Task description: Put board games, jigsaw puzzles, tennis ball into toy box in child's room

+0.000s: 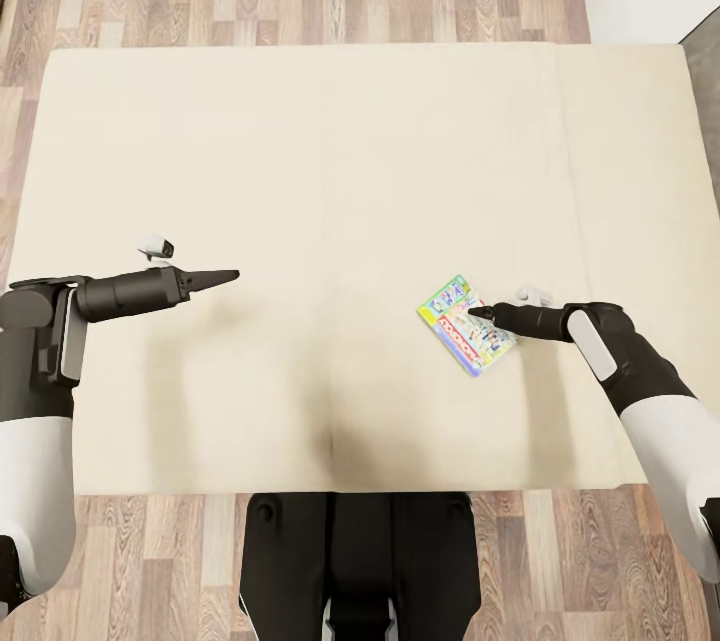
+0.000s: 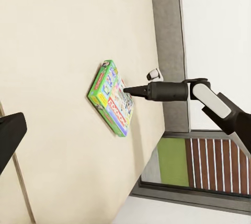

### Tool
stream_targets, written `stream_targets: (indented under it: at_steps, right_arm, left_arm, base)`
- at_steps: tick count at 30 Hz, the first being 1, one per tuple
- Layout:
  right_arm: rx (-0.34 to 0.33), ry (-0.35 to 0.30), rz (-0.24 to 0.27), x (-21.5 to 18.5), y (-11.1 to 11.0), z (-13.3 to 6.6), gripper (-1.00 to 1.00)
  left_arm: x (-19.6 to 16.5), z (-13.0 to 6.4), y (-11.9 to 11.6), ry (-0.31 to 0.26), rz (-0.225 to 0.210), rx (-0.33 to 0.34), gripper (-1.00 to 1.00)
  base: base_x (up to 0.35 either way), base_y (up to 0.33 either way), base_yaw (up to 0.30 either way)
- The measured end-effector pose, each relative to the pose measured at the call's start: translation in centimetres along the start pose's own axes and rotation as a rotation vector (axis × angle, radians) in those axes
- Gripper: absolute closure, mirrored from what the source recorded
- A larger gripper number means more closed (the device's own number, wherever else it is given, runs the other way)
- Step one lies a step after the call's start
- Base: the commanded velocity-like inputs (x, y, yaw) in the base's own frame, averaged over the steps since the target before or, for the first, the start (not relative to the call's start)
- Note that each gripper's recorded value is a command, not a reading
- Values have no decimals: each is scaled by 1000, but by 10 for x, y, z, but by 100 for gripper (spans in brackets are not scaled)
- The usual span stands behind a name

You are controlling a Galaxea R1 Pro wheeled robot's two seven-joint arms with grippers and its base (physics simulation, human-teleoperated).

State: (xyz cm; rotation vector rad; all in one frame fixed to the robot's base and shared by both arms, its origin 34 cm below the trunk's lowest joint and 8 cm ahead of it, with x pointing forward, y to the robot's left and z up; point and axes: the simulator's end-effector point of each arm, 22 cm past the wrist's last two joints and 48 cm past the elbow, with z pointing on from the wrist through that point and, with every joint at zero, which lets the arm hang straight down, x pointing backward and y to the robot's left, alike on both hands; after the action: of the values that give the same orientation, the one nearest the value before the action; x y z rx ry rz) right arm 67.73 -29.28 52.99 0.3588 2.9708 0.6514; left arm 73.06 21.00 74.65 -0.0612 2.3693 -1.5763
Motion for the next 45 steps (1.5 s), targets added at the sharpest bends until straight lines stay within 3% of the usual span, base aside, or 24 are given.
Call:
stream_targets:
  at_steps: [32, 45]
  right_arm:
    - [-4, 3, 7, 1, 0, 0, -100]
    - [-6, 116, 61, 26, 1, 1, -100]
  left_arm:
    - [0, 0, 0, 1, -1, -1, -100]
    - [1, 0, 1, 2, -1, -2, -100]
  base:
    - [0, 0, 0]
    - [0, 0, 0]
